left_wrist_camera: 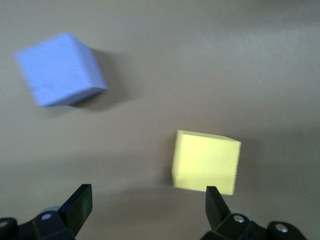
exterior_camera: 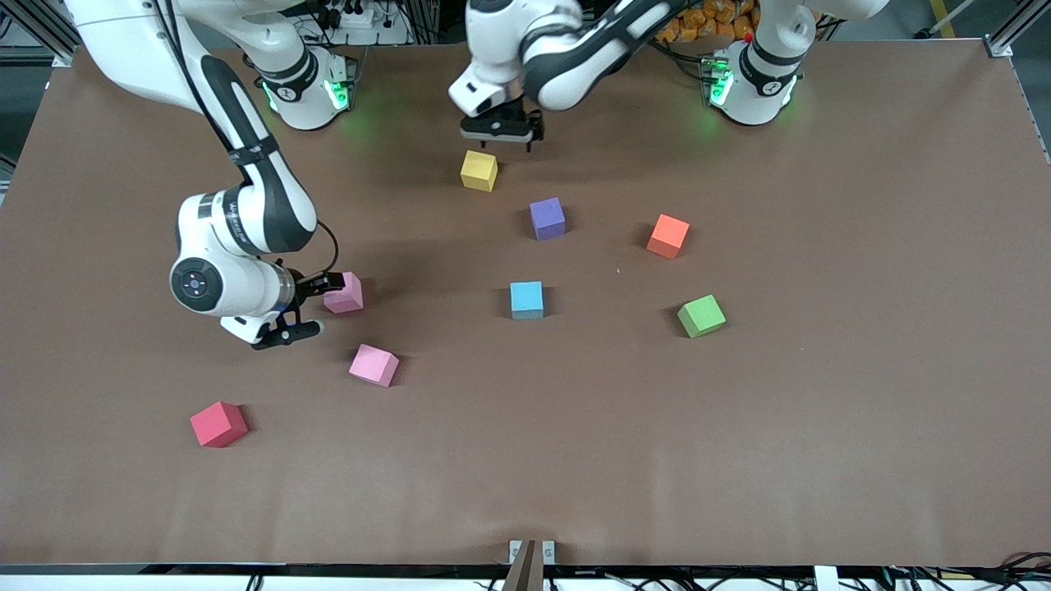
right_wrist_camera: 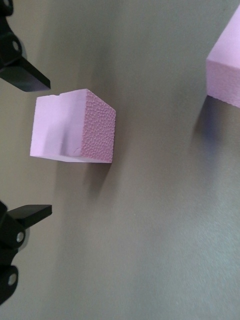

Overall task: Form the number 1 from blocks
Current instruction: 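Grasp the pink cube with the right gripper while the left gripper grasps yellow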

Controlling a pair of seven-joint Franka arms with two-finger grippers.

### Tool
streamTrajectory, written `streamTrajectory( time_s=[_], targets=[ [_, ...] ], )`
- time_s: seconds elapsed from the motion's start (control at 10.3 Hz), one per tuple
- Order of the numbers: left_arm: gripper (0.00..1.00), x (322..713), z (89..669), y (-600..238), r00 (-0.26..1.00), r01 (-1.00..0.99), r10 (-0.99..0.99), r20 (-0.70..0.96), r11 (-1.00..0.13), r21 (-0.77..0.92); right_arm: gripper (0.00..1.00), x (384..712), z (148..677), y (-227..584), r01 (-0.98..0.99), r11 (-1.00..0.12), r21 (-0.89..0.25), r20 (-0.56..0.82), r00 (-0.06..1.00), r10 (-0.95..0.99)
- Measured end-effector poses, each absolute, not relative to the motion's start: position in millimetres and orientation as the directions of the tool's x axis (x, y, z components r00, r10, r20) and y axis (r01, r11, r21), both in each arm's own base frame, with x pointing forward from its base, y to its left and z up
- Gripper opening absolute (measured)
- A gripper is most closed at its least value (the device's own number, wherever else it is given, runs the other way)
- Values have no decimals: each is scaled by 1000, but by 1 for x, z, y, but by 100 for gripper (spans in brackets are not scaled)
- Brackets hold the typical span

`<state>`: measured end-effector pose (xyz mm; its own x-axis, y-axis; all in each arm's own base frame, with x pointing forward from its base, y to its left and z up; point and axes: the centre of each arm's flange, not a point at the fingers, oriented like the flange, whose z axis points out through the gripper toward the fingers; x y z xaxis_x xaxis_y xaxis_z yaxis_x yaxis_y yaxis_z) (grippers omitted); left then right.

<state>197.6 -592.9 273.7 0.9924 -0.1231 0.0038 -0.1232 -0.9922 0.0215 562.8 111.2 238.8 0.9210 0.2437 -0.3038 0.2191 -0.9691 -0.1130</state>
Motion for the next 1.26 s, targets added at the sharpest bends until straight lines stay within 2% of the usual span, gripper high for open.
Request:
streamTrajectory(
  time_s=[0.29, 0.68, 1.07, 1.26],
  targets=[
    [100, 218, 241, -624, 994, -96, -98, -41, -994, 48, 100, 561, 234, 121, 203, -968, -144, -304, 922, 239],
    [100, 200, 214, -636, 992, -127, -127, -21, -992, 8, 100, 557, 206, 129, 211, -967, -141, -314, 917, 246],
    [100, 202, 211, -640, 992, -122, -123, -27, -992, 13, 100, 556, 197, 133, 216, -966, -138, -312, 917, 250],
    [100, 202, 205, -641, 992, -118, -119, -36, -993, 10, 94, 556, 193, 130, 212, -968, -136, -314, 917, 245]
  ],
)
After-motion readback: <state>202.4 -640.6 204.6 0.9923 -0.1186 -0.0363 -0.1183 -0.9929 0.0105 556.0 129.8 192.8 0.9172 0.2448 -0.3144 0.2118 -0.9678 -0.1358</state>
